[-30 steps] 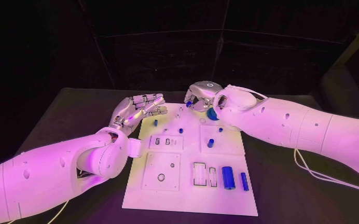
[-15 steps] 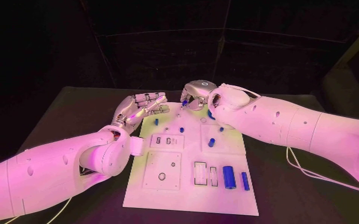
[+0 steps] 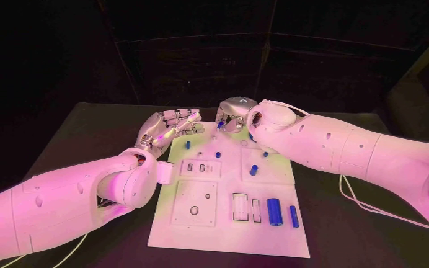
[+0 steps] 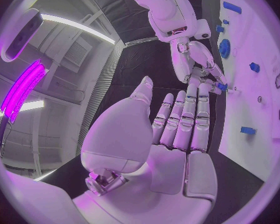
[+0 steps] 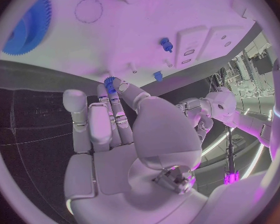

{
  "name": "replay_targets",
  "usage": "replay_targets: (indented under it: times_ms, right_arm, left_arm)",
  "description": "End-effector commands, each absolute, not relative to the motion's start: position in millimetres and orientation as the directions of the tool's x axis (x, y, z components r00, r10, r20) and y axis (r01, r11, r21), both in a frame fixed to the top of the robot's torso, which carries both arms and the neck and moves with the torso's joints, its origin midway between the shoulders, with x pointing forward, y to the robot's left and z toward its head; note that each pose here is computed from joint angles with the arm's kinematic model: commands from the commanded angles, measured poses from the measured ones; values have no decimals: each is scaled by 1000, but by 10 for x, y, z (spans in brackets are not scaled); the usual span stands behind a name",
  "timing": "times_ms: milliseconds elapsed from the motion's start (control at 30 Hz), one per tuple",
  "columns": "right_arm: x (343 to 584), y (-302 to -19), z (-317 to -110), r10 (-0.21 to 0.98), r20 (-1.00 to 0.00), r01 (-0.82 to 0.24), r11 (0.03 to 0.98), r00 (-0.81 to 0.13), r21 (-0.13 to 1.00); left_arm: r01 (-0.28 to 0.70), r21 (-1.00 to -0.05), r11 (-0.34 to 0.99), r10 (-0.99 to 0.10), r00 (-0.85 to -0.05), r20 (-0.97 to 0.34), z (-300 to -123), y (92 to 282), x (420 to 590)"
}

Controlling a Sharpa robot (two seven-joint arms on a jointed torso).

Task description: Assemble the parts on the task board

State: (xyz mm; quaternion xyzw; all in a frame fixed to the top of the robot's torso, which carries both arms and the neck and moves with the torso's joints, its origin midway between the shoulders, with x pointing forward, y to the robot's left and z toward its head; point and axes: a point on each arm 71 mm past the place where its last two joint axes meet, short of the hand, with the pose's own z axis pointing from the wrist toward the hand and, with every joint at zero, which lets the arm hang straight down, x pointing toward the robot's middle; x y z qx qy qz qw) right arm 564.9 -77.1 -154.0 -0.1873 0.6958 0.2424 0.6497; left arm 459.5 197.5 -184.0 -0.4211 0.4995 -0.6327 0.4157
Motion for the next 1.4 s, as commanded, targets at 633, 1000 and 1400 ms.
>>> replay_targets:
  times_ms: [633, 1000, 1400]
  right_arm:
    - [5685, -670, -1550, 31, -995, -570, 818, -99, 82]
    - [5701, -671, -1567, 16, -993, -560, 825, -114, 78]
    - [5634, -868, -1501, 95, -993, -560, 820, -67, 116]
  left_arm:
    - [122, -979, -160, -943, -314, 115, -1793, 1955, 4599]
    - [117, -980, -158, -943, -313, 115, -1792, 1957, 4604]
    - [117, -981, -155, -945, -308, 112, -1791, 1985, 4610]
